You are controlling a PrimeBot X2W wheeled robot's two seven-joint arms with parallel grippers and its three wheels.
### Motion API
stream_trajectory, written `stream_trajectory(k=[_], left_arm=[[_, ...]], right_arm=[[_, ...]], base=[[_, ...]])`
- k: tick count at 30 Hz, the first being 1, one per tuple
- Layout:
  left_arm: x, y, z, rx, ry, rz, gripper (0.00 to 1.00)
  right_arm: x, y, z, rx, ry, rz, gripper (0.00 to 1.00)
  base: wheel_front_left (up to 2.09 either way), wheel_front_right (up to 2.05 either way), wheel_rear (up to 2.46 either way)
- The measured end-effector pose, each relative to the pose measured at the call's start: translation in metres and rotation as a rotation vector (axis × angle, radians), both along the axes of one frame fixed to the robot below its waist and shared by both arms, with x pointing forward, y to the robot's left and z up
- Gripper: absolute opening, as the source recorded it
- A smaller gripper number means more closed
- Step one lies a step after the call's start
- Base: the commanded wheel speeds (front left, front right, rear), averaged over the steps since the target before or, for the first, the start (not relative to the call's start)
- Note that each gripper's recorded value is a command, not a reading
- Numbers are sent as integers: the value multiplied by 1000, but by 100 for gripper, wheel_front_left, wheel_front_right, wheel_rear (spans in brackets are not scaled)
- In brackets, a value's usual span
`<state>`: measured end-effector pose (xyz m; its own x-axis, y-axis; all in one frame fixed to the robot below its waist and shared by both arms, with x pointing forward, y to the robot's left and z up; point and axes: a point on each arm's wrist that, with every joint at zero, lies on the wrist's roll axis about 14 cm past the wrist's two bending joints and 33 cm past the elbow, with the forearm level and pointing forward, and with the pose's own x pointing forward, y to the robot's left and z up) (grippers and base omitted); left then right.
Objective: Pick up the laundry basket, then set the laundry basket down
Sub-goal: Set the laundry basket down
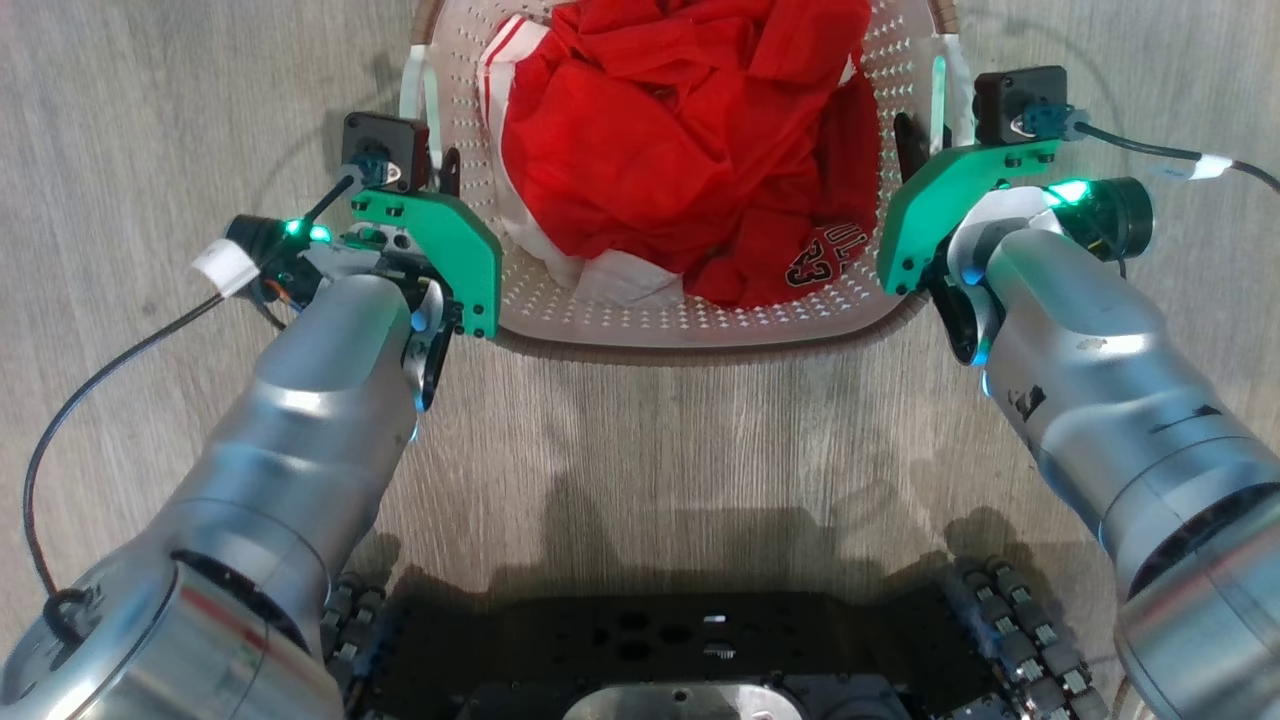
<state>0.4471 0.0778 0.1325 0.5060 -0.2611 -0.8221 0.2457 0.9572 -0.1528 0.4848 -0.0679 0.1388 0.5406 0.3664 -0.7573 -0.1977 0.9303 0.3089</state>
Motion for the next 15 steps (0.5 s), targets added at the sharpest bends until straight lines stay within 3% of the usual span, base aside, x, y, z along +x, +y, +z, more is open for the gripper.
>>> stream_trajectory(k=[13, 15], left_arm=[[3, 0, -3, -4, -10, 8, 0], [4, 0, -2, -2, -14, 10, 0]], right_arm=[[4, -2, -6, -10, -8, -4, 0], [5, -3, -5, -15, -13, 2, 27]], base=[[0, 0, 0], [0, 0, 0]])
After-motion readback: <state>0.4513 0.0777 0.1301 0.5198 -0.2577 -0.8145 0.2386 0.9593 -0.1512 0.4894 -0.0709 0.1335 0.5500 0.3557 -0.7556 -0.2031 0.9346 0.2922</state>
